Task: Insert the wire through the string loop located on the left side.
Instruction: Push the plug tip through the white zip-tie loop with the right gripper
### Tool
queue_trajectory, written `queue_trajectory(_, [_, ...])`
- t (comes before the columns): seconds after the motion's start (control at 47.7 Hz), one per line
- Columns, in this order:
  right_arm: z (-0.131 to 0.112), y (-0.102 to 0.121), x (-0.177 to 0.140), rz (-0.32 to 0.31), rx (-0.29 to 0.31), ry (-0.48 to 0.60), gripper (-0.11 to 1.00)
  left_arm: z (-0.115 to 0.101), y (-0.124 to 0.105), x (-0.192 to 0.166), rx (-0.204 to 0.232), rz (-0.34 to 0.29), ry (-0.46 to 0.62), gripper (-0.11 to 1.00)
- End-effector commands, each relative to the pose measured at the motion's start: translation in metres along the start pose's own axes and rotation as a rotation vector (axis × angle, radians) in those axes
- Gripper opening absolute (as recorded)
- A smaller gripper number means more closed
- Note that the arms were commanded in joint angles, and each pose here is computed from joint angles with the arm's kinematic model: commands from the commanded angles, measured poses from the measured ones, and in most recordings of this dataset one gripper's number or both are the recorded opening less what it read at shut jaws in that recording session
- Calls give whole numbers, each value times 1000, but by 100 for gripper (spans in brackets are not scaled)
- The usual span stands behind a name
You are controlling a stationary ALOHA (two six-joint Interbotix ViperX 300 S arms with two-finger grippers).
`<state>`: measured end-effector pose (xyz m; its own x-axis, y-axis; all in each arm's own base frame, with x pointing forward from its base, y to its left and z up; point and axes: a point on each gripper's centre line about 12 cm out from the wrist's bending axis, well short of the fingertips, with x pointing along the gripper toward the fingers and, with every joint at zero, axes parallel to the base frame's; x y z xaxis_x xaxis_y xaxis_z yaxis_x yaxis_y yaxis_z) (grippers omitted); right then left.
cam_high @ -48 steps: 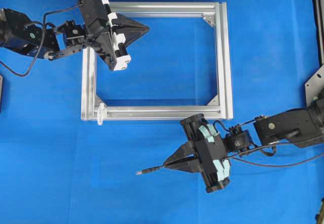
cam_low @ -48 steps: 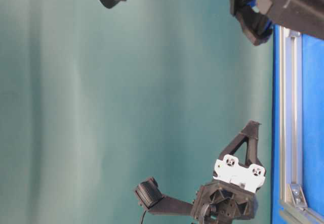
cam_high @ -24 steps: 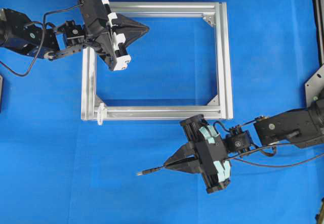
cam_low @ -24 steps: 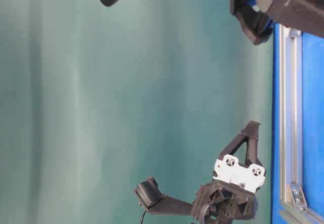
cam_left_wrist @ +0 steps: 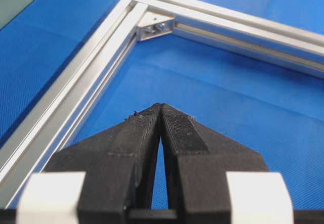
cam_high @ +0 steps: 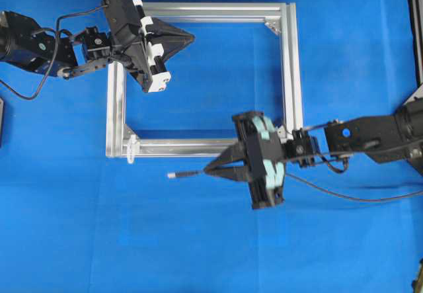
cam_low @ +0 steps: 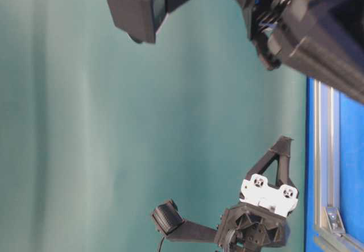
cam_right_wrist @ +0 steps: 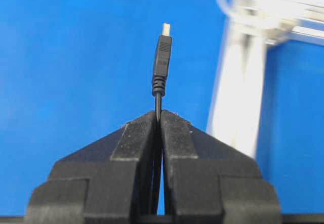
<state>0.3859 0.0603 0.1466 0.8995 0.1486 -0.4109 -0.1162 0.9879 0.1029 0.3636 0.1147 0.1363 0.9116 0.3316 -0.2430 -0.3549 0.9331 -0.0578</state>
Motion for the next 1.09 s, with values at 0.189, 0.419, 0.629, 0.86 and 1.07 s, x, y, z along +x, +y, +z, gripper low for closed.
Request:
queue_trajectory(0.189, [10,-28,-7,-65,28,-24,0,16,-1,-2,-5,-4,-47,0])
queue_trajectory(0.419, [8,-30,-8,-71,32,-14,0,18,-1,-3,-4,-3,-52,0])
queue_trajectory(0.629, [13,-30,6,-71,31,-22,0,18,-1,-3,-4,-3,-52,0])
queue_trajectory(0.86, [18,-32,36,-70,30,-22,0,18,-1,-3,-5,-5,-52,0])
queue_trajectory(1.07, [27,-33,51,-69,30,-42,0,18,-1,-3,-5,-5,-53,0])
